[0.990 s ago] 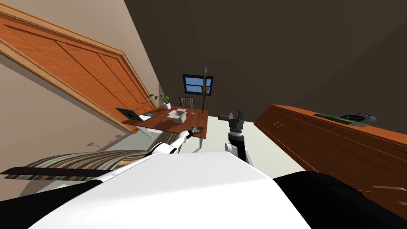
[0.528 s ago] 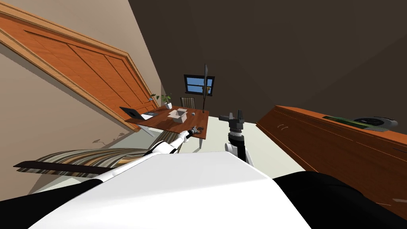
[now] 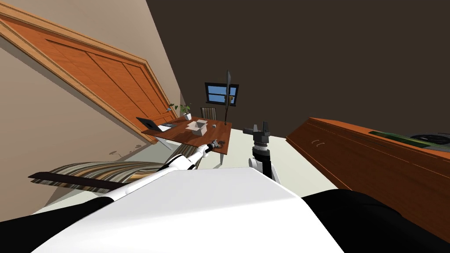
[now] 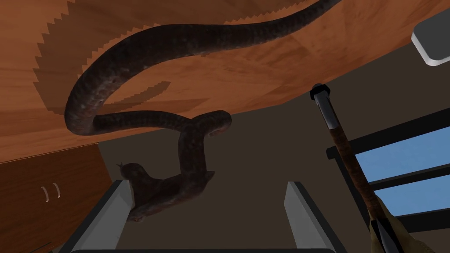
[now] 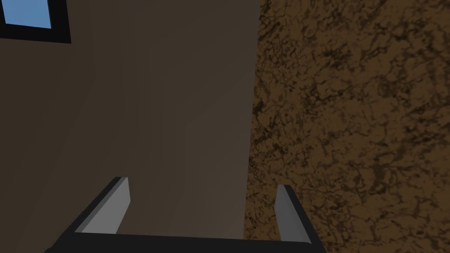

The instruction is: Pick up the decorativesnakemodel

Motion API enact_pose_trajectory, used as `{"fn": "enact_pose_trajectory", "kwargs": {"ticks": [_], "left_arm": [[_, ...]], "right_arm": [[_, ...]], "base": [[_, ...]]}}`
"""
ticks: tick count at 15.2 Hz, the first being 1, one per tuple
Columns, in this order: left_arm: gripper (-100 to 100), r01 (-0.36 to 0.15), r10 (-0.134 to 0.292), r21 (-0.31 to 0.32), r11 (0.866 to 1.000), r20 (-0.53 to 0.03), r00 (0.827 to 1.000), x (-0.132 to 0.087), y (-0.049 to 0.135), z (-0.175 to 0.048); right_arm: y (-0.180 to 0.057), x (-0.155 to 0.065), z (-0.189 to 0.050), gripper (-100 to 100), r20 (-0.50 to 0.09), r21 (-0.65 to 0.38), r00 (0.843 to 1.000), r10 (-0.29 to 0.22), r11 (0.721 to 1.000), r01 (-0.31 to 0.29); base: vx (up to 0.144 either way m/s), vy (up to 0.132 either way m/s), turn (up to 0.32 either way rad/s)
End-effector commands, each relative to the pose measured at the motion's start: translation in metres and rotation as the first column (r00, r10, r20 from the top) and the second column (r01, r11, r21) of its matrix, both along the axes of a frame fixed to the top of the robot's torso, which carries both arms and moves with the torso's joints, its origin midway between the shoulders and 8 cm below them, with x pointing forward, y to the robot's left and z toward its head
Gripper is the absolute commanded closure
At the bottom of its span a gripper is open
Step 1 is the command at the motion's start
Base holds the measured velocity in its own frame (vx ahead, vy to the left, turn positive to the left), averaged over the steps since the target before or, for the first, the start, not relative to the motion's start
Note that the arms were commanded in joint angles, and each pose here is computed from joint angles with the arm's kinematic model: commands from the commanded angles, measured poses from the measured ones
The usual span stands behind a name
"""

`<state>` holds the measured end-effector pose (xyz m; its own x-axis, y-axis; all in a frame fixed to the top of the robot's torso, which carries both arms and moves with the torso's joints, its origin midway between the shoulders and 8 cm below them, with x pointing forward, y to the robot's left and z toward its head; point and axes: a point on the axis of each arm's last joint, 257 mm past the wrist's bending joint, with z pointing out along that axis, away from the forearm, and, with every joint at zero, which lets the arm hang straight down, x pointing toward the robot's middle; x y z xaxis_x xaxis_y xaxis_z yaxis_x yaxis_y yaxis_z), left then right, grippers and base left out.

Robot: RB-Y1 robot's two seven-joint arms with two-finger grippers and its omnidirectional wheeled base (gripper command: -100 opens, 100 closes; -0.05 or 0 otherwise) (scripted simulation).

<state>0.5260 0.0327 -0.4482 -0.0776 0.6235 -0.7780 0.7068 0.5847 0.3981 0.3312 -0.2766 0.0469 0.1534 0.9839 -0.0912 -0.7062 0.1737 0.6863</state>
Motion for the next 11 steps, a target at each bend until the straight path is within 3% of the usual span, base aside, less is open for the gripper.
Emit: {"fn": "enact_pose_trajectory", "kwargs": {"ticks": [1,2,6,8,10,11], "left_arm": [[-100,0.000,0.000,0.000,1.000,0.000,1.000,0.0000,0.0000,0.0000],[100,0.001,-0.001,0.000,1.000,0.000,1.000,-0.0001,0.0000,0.0001],[100,0.002,-0.002,0.003,1.000,0.002,1.000,0.0000,0.0002,0.0000],[100,-0.027,0.027,-0.026,0.999,-0.009,1.000,0.0022,-0.0015,0.0027],[100,-0.018,0.018,-0.011,1.000,-0.003,1.000,0.0018,-0.0008,0.0017],[100,-0.036,0.036,-0.026,0.999,-0.008,0.999,0.0036,-0.0004,0.0031]], "right_arm": [[0.0000,0.0000,0.0000,0,0.000,0.000,1.000,0.000,1.000,0.000],[0.0000,0.0000,0.0000,0,0.000,0.000,1.000,0.000,1.000,0.000],[0.0000,0.0000,0.0000,0,0.000,0.000,1.000,0.000,1.000,0.000],[0.0000,0.0000,0.0000,0,0.000,0.000,1.000,0.000,1.000,0.000],[0.0000,0.0000,0.0000,0,0.000,0.000,1.000,0.000,1.000,0.000],[0.0000,0.0000,0.0000,0,0.000,0.000,1.000,0.000,1.000,0.000]], "base": [[0.008,-0.023,0.022],[0.001,-0.009,-0.002],[0.000,-0.002,0.000],[-0.011,0.034,-0.093],[-0.017,0.050,-0.082],[-0.020,0.042,-0.054]]}}
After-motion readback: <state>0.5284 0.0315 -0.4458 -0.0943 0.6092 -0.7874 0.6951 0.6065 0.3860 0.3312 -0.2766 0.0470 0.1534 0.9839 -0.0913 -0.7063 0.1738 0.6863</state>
